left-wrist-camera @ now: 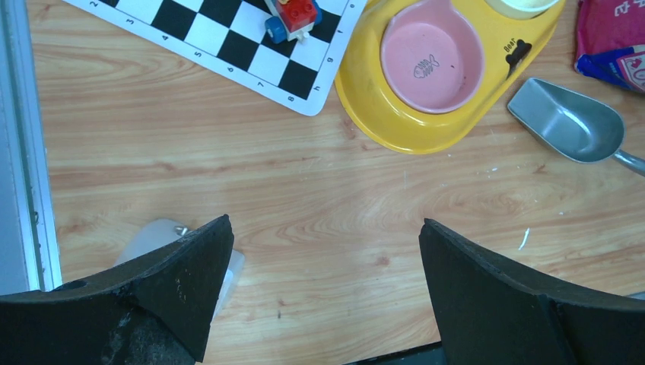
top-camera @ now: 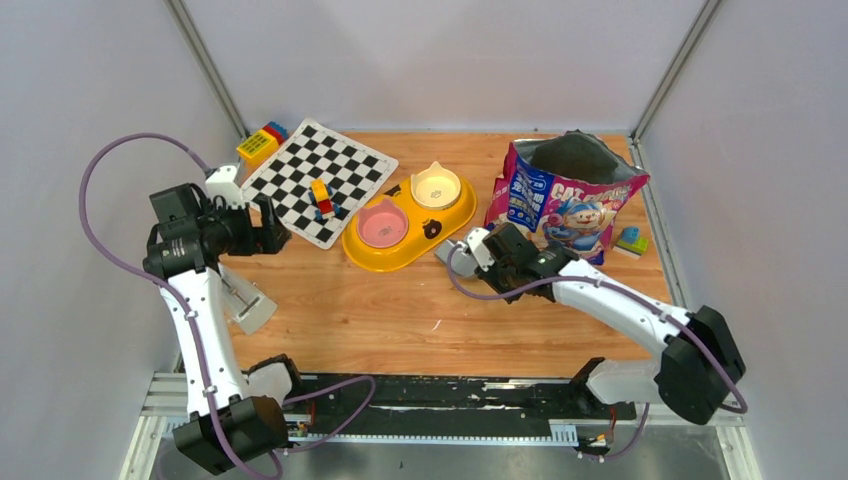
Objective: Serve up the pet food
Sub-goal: Place the spatula at the center of the board.
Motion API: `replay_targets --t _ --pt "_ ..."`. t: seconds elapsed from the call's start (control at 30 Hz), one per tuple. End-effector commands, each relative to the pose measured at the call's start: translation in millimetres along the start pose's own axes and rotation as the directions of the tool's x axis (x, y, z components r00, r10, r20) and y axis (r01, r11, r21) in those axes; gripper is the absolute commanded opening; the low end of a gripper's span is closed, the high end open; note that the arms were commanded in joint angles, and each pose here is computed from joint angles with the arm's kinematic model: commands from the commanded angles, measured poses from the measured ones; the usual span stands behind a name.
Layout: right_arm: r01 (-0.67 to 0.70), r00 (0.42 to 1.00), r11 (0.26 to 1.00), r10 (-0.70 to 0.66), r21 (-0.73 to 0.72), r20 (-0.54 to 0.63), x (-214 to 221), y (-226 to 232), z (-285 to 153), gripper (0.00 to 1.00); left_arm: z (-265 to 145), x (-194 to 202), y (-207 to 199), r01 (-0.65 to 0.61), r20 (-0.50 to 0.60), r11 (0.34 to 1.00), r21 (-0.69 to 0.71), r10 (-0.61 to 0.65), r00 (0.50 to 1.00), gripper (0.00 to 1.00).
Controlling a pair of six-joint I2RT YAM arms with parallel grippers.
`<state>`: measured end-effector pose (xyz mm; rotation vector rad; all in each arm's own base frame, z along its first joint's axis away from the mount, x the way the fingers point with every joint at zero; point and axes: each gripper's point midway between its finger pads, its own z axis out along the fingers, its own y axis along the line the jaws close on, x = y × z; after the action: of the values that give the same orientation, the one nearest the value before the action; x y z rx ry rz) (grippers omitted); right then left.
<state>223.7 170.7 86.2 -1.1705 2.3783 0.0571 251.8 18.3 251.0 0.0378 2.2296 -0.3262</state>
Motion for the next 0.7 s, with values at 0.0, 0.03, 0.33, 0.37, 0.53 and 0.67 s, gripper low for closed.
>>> replay_targets --t 0.0,0.03,0.33,0.37,0.53,0.67 --pt "-0.069 0.993 0.991 0.057 0.118 0.107 -11 -28 -29 0.00 -11 -16 -14 -0.068 0.046 0.998 0.020 0.067 0.997 1.00" --pt "-0.071 0.993 0.991 0.059 0.111 0.104 -10 -29 -30 0.00 -10 -18 -16 -0.074 0.047 0.997 0.027 0.073 0.996 1.00" --pt "-0.019 0.992 0.985 -0.002 -0.170 -0.122 14 20 3 0.02 2 -22 -19 -0.068 0.030 0.996 0.051 0.067 0.997 1.00" --pt "-0.022 0.991 0.980 -0.006 -0.198 -0.136 15 25 6 0.06 2 -22 -19 -0.068 0.029 0.996 0.050 0.066 0.997 1.00" --pt "-0.012 0.991 0.940 -0.035 -0.340 -0.132 7 56 -1 0.28 3 -23 -20 -0.073 0.031 0.996 0.053 0.072 0.997 1.00" --pt "0.022 0.992 0.895 -0.076 -0.446 -0.103 0 87 -17 0.44 3 -22 -22 -0.082 0.027 0.995 0.058 0.081 0.996 1.00"
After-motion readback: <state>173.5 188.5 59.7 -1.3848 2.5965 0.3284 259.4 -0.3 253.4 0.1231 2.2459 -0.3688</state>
